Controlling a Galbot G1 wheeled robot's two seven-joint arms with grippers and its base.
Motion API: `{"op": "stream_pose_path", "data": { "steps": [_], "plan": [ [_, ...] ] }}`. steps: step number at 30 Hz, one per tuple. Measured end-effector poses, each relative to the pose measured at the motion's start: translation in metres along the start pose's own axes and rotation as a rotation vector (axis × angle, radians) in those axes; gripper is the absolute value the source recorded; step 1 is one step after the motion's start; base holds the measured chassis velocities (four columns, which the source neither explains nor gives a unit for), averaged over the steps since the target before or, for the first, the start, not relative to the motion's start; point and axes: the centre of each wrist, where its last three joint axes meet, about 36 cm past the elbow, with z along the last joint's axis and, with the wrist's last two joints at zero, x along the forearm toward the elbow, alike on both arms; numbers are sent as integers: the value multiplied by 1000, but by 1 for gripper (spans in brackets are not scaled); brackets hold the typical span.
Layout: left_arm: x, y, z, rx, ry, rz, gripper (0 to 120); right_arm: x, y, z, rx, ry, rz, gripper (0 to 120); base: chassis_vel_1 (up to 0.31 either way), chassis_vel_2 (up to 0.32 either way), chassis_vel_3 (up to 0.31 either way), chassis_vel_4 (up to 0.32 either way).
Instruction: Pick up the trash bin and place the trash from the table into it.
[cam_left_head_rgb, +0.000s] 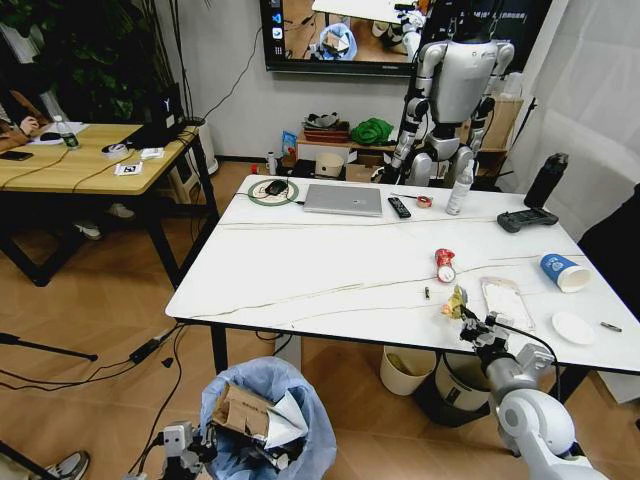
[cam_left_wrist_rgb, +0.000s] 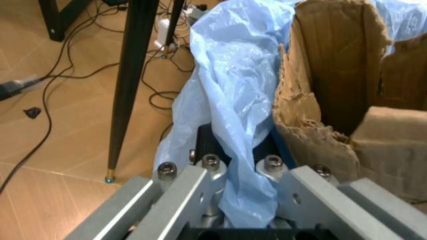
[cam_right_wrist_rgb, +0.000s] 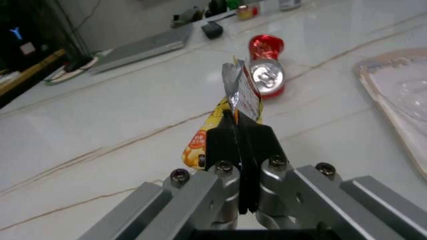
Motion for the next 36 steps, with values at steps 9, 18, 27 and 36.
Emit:
{"op": "stream_pose_path", "data": {
  "steps": [9, 18, 27, 36],
  "plan": [
    [-2, 0, -9, 6, -5, 0, 0, 20, 41, -20, 38, -28, -272, 0, 0, 0, 0, 0],
    [-3, 1, -10, 10, 1, 1, 0, 46, 92, -16, 31, -32, -642, 0, 0, 0, 0, 0],
    [-5, 3, -12, 20, 6, -3, 0, 53, 114, 32, 3, 12, -1024, 0, 0, 0, 0, 0],
    [-12, 1, -15, 31, 6, -2, 0, 35, 131, 83, 11, 81, -1119, 0, 0, 0, 0, 0]
  ]
}}
